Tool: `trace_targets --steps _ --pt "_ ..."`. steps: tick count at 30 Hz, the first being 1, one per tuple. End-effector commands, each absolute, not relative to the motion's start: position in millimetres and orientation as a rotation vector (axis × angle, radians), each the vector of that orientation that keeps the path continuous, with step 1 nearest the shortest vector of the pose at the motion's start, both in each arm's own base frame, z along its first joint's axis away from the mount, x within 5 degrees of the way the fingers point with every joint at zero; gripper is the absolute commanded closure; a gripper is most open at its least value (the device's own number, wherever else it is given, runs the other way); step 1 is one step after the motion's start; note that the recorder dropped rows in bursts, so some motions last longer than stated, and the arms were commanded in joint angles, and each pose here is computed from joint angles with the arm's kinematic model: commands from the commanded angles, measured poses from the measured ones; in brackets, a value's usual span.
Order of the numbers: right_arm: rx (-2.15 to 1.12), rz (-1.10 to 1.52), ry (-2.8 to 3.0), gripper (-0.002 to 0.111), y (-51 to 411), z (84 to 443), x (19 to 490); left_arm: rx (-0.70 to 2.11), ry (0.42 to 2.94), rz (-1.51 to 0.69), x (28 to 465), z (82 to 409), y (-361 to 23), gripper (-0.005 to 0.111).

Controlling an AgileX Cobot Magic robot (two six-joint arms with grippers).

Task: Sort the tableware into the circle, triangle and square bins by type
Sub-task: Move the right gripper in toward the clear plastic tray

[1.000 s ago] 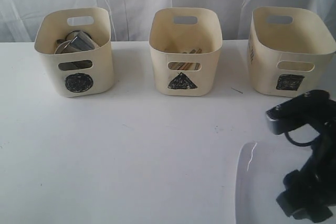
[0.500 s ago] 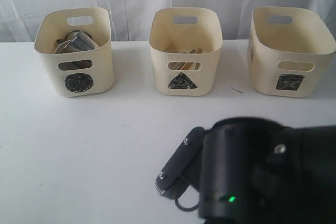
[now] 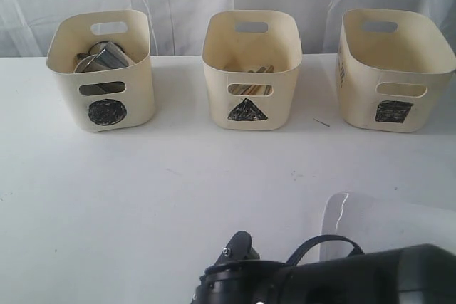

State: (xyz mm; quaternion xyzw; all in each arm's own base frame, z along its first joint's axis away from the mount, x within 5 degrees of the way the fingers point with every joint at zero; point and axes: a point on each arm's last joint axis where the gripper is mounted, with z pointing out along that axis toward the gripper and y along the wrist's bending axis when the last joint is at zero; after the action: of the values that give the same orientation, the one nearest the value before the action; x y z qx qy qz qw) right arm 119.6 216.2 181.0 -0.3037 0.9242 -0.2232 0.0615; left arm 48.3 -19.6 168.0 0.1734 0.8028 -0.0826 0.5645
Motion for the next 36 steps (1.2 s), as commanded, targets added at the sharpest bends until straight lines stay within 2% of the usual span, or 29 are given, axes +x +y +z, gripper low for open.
trace_targets --steps 1,10,16,36 --pt "-0.917 -0.720 2.790 0.041 214.8 165.4 119.0 0.407 1.884 -0.190 48.3 167.2 -19.4 0.085" --pt "-0.929 -0.823 2.739 0.041 205.4 146.4 120.8 0.407 1.884 -0.190 48.3 167.2 -19.4 0.085" --pt "-0.964 -0.775 2.738 0.041 204.6 136.6 119.3 0.407 1.884 -0.190 48.3 167.2 -19.4 0.085" --pt "-1.041 -0.893 2.677 0.041 185.7 112.2 117.1 0.407 1.884 -0.190 48.3 167.2 -19.4 0.085"
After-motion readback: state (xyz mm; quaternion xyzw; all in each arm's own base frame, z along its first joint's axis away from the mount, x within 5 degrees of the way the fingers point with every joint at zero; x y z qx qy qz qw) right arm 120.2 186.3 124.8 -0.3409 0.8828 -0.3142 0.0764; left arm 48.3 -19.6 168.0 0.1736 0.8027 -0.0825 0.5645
